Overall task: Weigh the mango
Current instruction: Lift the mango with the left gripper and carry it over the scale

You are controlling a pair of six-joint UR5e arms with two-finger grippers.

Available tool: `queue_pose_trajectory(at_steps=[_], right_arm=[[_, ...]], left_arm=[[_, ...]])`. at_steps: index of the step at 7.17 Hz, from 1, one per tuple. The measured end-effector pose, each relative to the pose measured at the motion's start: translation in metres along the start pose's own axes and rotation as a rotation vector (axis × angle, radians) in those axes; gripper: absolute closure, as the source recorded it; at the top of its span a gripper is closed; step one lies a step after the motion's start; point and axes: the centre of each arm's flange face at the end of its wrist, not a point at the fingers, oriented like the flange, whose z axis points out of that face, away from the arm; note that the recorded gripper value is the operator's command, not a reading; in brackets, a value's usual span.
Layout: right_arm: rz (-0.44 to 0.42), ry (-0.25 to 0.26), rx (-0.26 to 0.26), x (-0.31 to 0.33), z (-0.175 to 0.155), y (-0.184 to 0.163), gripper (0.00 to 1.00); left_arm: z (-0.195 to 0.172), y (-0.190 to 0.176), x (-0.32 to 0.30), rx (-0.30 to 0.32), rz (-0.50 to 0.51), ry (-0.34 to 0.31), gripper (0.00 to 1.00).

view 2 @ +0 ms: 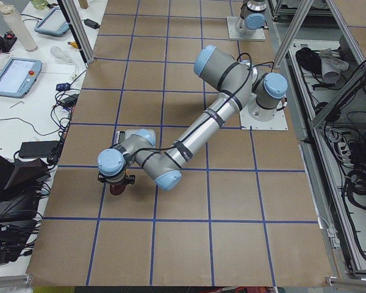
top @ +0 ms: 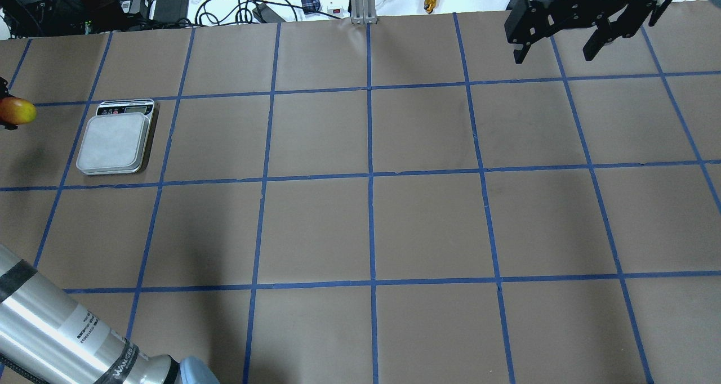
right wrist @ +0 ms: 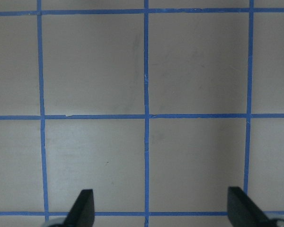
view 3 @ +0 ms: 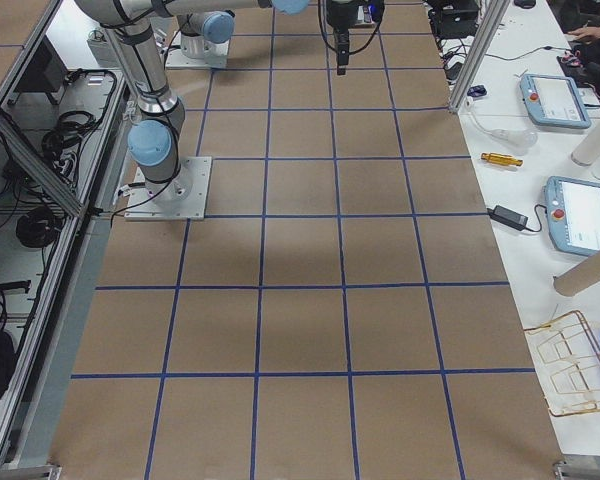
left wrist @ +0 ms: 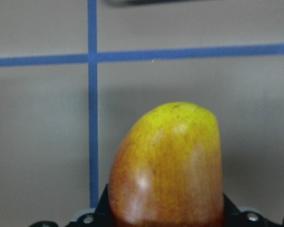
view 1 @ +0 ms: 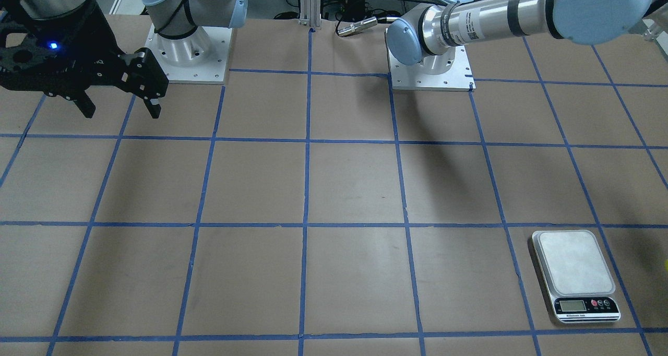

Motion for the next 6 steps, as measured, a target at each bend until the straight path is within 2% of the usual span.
queue_pose_trajectory(at_steps=[2,3,5,6], right_arm=[[0.000,-0.001,0.000,0.000,0.000,0.000,0.00],[0.001,-0.001,0.001,0.000,0.000,0.000,0.00],[0.001,-0.001,0.000,0.000,0.000,0.000,0.00],[0.000,0.000,0.000,0.000,0.000,0.000,0.00]], left_arm=[[-0.009,-0.058,0.018,0.003,-0.051,0.022,0.81],[-0.009,-0.090,0.023,-0.024,-0.056,0.031,0.81],[-0.007,-0.147,0.029,-0.071,-0.024,0.032,0.81],[0.000,-0.159,0.031,-0.072,-0.023,0.039,0.81]])
